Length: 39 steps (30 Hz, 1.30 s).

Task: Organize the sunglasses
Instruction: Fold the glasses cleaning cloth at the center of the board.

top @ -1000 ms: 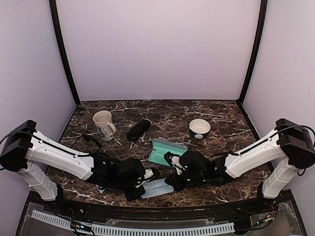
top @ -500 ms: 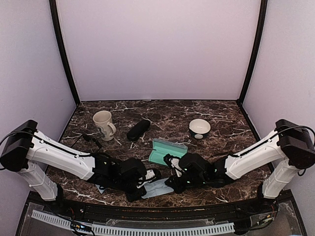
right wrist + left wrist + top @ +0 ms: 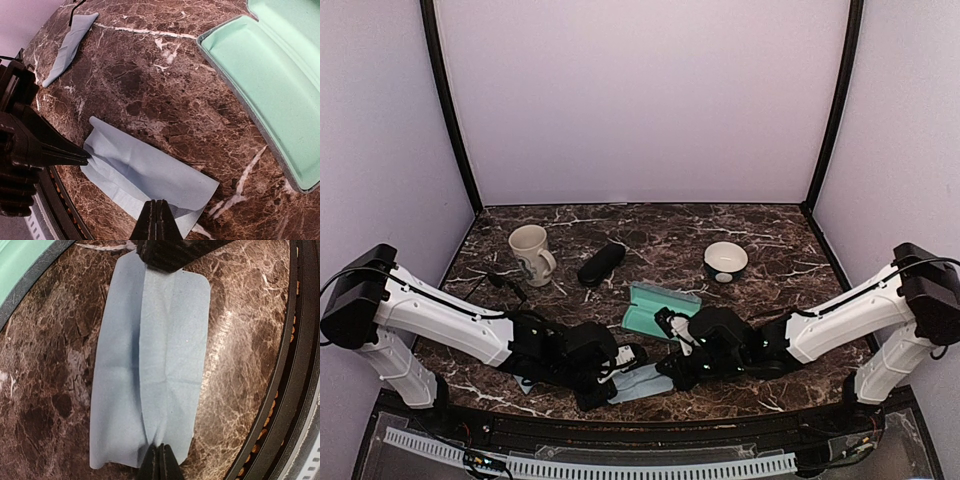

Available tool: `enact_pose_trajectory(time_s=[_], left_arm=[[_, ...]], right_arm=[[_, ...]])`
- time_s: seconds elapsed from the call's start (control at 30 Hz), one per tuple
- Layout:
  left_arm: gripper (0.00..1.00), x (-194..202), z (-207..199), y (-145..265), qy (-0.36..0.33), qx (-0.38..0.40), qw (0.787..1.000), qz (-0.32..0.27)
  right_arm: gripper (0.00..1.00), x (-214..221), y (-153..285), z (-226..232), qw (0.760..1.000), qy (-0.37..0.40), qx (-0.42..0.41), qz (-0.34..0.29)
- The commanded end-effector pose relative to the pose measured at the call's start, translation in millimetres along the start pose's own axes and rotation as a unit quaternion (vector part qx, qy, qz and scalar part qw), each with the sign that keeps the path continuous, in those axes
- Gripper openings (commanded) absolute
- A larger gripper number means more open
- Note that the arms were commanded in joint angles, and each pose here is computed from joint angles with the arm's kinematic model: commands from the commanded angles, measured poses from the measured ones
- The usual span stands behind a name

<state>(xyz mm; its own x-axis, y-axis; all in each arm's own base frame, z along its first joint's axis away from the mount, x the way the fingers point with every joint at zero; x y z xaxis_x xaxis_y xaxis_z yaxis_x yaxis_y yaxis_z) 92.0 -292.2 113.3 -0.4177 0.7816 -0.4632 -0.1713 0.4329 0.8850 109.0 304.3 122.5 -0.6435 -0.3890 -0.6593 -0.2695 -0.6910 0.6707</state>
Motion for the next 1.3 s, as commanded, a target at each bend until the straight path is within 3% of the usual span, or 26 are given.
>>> enact_pose_trajectory(time_s=[0.0, 0.8, 1.27], left_arm=[[0.0, -5.0, -3.9, 6.9, -0.005, 0.014, 1.0, -0.004], [0.0, -0.7, -5.6, 1.4, -0.004, 0.027, 1.0, 0.001], [0.11, -0.3, -7.5, 0.5, -0.008, 0.039, 0.999, 0.008]], right_arm=[[0.02, 2.3, 2.5, 5.1, 1.0, 0.001, -0.01, 0.001], [0.03, 15.3, -4.6, 1.7, 1.0, -0.007, 0.003, 0.024], [0.11, 19.1, -4.4, 4.0, 0.999, -0.009, -0.003, 0.035]])
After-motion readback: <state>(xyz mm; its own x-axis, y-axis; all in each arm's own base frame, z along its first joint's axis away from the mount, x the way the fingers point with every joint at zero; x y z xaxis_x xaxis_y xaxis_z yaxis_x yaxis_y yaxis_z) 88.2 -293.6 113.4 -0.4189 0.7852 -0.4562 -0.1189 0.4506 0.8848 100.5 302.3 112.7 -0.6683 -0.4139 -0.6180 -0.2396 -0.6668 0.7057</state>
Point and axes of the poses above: each gripper's point midway between its finger pads, its own y axis back along the fingers, its own z axis along the line the jaws close on, x = y × z, the point moved 10 cm from there along y, back along the fingers, and after that the axes turned 2 degrees about y, right-handed, at the moved point
